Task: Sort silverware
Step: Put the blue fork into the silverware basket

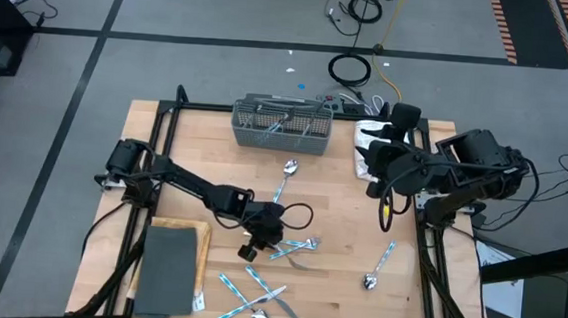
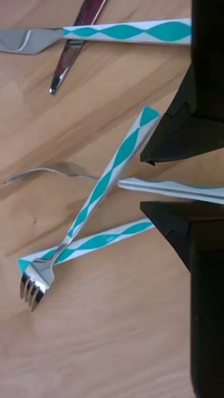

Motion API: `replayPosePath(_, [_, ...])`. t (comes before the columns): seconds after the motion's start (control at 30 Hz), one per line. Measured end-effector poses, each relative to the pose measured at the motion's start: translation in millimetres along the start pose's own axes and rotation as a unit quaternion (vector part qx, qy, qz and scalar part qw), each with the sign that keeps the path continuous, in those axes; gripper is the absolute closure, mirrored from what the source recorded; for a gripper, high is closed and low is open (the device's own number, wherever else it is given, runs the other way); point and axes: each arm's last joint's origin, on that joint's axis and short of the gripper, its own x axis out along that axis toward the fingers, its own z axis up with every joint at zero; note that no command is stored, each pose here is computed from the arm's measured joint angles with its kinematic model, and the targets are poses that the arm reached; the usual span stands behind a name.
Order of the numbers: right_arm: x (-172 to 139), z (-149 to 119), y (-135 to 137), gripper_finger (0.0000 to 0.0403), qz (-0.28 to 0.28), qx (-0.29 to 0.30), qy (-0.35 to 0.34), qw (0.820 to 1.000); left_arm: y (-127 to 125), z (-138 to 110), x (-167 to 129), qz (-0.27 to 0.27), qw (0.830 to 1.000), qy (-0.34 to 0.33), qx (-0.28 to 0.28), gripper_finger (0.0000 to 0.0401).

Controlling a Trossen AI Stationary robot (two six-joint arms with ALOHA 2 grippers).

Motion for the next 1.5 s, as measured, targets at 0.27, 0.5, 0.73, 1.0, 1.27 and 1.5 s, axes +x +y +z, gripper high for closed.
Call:
replayPosePath(0.27, [-0.6, -0.4, -0.7, 0.0252, 0.0, 0.0, -0.001, 1.0, 0.7, -6.2, 20.1, -0.012, 1.0, -0.004, 0.011, 0.0285])
replayPosePath(0.5, [-0.6, -0.4, -0.7, 0.0252, 0.0, -0.004, -0.001, 1.0, 2.3, -14.8, 35.8, -0.014, 0.999, 0.008, 0.028, 0.0285])
replayPosePath(0.73, [-1.4, -0.9, -1.6, 0.0252, -0.001, -0.01, -0.002, 1.0, 3.5, -15.7, 38.5, -0.011, 1.0, 0.008, 0.019, 0.0361])
replayPosePath(1.0, [-3.0, -2.1, -3.4, 0.0252, -0.001, -0.017, -0.004, 1.0, 2.6, -12.4, 31.6, 0.002, 1.0, 0.009, 0.0, 0.0374])
replayPosePath(1.27, [-8.7, -6.5, -10.1, 0.0252, -0.004, -0.016, -0.01, 1.0, 6.9, 11.3, 14.6, 0.025, 0.996, 0.073, -0.042, 0.0374])
replayPosePath(1.5, [-14.5, -11.1, -16.6, 0.0252, -0.004, -0.001, -0.017, 1.0, 10.0, 35.0, -2.2, 0.045, 0.992, 0.109, -0.045, 0.0374])
